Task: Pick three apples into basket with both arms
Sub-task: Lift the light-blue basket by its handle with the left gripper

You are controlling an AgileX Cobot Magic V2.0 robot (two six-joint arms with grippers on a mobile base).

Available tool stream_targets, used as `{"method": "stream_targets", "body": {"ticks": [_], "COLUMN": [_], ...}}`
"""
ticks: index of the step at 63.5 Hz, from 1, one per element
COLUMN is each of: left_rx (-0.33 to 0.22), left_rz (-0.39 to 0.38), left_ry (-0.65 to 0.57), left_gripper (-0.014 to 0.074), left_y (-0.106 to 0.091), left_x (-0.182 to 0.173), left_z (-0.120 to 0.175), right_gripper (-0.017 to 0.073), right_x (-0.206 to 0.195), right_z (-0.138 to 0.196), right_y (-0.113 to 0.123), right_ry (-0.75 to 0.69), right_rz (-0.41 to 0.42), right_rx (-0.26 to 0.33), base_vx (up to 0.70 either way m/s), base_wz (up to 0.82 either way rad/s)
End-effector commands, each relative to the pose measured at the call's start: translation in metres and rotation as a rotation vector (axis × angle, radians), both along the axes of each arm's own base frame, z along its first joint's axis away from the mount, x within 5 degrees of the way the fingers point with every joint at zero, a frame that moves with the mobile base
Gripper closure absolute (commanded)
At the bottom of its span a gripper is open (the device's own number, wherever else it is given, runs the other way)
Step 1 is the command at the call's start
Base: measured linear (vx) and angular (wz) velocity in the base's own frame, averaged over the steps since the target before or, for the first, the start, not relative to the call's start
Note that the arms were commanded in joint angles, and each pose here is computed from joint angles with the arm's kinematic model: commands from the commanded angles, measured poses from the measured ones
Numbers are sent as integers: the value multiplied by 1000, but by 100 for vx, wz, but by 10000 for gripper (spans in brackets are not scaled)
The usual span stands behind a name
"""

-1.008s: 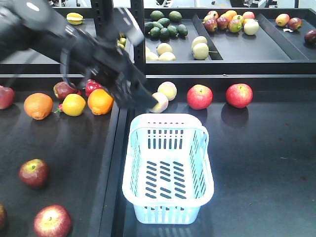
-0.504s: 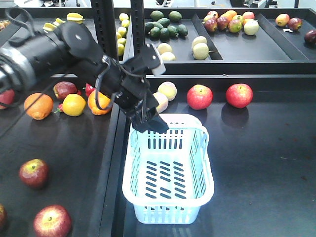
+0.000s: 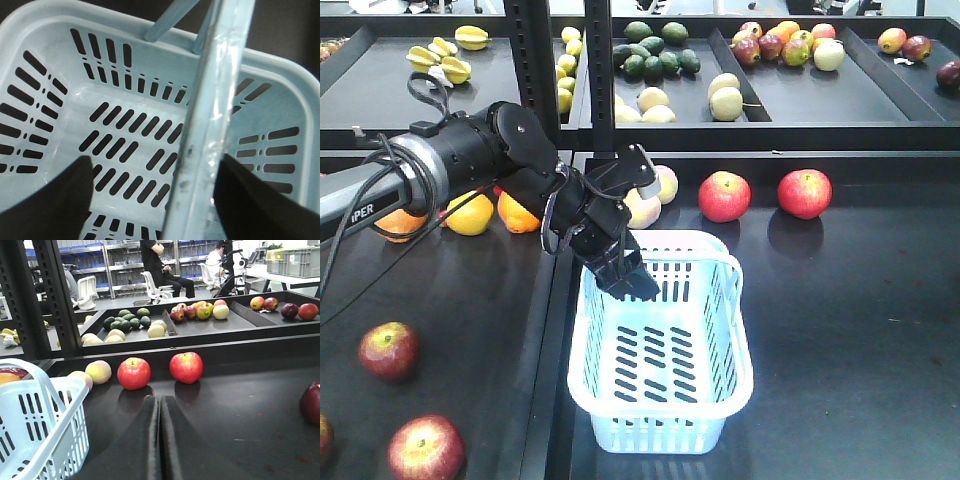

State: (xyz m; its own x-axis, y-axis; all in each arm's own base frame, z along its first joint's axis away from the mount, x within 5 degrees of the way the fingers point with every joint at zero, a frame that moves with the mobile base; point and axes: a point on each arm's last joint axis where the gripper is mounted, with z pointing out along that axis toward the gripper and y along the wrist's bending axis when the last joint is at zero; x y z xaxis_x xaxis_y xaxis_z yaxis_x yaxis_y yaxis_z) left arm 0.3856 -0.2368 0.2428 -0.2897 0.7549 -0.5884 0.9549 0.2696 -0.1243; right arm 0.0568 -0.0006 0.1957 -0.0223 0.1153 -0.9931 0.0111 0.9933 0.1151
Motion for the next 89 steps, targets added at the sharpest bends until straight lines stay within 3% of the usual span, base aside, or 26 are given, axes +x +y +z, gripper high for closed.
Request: {"method": "stream_targets", "body": {"ticks": [1,17,32,55,66,73,81,89], "left_rx": [-92,-90,-127,-286,-296,-336,-427,-560], "left_rz": [22,32,96,328,375,420,522,622], "left_ry": [-65,10,154,159,173,161,148,82], "left_gripper": [237,603,601,601,601,601,601,601], "left_y": [-4,-1,9,48,74,92,112,132], "left_x": [-6,-16,-49,-127,-178,-211,-245,-274], "left_z": [37,46,94,195,200,196,186,175], "right_gripper": [564,564,564,564,564,564,564,564], "right_x": [-1,-1,-1,-1,-1,-1,-1,-1], "right_z": [5,5,5,5,5,5,5,5], "right_y": [0,0,0,0,0,0,0,0], "right_ry": [-76,-76,-76,-76,-76,-76,-76,-76], "right_rz": [-3,-3,-3,-3,-3,-3,-3,-3], "right_rx": [-13,-13,-13,-13,-13,-13,-13,-13], "base_vx": [0,0,0,0,0,0,0,0], "base_wz": [0,0,0,0,0,0,0,0]}}
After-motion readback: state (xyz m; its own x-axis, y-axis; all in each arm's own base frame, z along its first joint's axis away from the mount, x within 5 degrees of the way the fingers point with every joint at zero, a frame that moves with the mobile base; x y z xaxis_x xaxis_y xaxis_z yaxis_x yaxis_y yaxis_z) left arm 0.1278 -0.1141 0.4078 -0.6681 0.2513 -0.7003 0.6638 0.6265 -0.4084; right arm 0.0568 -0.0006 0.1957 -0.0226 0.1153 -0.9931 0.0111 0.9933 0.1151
